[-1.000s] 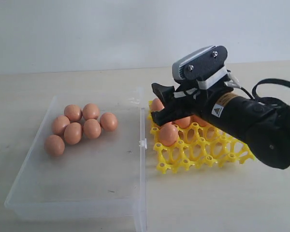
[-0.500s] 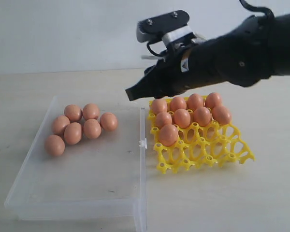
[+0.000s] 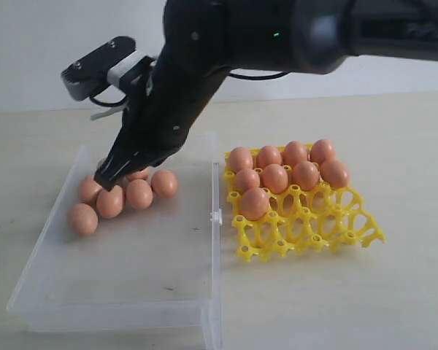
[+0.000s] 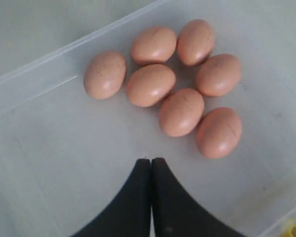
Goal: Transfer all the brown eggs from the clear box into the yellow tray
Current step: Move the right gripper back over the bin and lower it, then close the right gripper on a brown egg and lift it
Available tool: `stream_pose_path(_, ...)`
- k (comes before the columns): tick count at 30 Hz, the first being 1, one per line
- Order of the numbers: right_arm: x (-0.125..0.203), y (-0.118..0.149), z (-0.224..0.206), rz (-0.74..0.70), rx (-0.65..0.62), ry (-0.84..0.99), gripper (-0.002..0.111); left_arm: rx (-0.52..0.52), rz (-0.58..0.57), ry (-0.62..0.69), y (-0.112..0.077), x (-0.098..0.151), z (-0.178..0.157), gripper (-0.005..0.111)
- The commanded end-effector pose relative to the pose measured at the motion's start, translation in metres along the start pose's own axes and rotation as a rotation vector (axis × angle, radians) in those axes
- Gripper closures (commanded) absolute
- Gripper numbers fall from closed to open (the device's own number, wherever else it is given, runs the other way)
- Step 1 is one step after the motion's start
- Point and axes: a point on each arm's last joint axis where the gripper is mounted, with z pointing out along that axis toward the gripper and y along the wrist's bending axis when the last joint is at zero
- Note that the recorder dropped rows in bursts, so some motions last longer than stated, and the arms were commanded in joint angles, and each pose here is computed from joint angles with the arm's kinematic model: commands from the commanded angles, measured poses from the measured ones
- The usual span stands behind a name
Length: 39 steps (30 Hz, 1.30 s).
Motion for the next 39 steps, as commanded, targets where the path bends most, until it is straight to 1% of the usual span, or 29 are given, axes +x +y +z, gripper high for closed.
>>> stream_pose_path(1, -0.015, 0.004, 0.029, -0.032, -0.031, 0.048, 0.108, 0.006, -0.006, -0.016, 0.0, -0.002, -0.001, 0.107)
stream_pose_path(4, -0.025, 0.011, 0.046, -0.082, -0.055, 0.081, 0.108, 0.006, -0.006, -0.016, 0.0, -0.002, -0.001, 0.107)
stream_pose_path(6, -0.029, 0.013, 0.056, -0.094, -0.07, 0.116, 0.105, 0.006, -0.006, -0.016, 0.0, -0.002, -0.001, 0.107)
stream_pose_path(7, -0.03, 0.014, 0.06, -0.097, -0.076, 0.127, 0.102, 0.006, -0.006, -0.016, 0.0, -0.002, -0.001, 0.107)
stream_pose_path(10, -0.036, 0.014, 0.072, 0.021, -0.081, 0.123, 0.089, 0.006, -0.006, -0.016, 0.0, -0.002, -0.001, 0.107)
stream_pose_path(11, -0.038, 0.014, 0.075, 0.052, -0.083, 0.112, 0.083, 0.006, -0.006, -0.016, 0.0, -0.002, -0.001, 0.107)
stream_pose_path(14, -0.041, 0.013, 0.082, 0.099, -0.074, 0.098, 0.071, 0.006, -0.006, -0.016, 0.0, -0.002, -0.001, 0.107)
stream_pose_path(17, -0.041, 0.01, 0.092, 0.139, -0.069, 0.099, 0.064, 0.006, -0.006, -0.016, 0.0, -0.002, -0.001, 0.107)
stream_pose_path(20, -0.037, 0.003, 0.102, 0.178, -0.04, 0.117, 0.063, 0.006, -0.006, -0.016, 0.0, -0.002, -0.001, 0.107)
stream_pose_path(24, -0.032, -0.013, 0.111, 0.229, 0.016, 0.133, 0.063, 0.006, -0.007, -0.016, 0.0, -0.002, -0.001, 0.107)
stream_pose_path(31, -0.025, -0.038, 0.12, 0.354, 0.051, 0.138, 0.063, 0.006, -0.005, -0.016, 0.0, -0.002, -0.001, 0.107)
stream_pose_path(39, -0.02, -0.041, 0.128, 0.387, 0.051, 0.154, 0.063, 0.006, -0.007, -0.016, 0.0, -0.002, -0.001, 0.107)
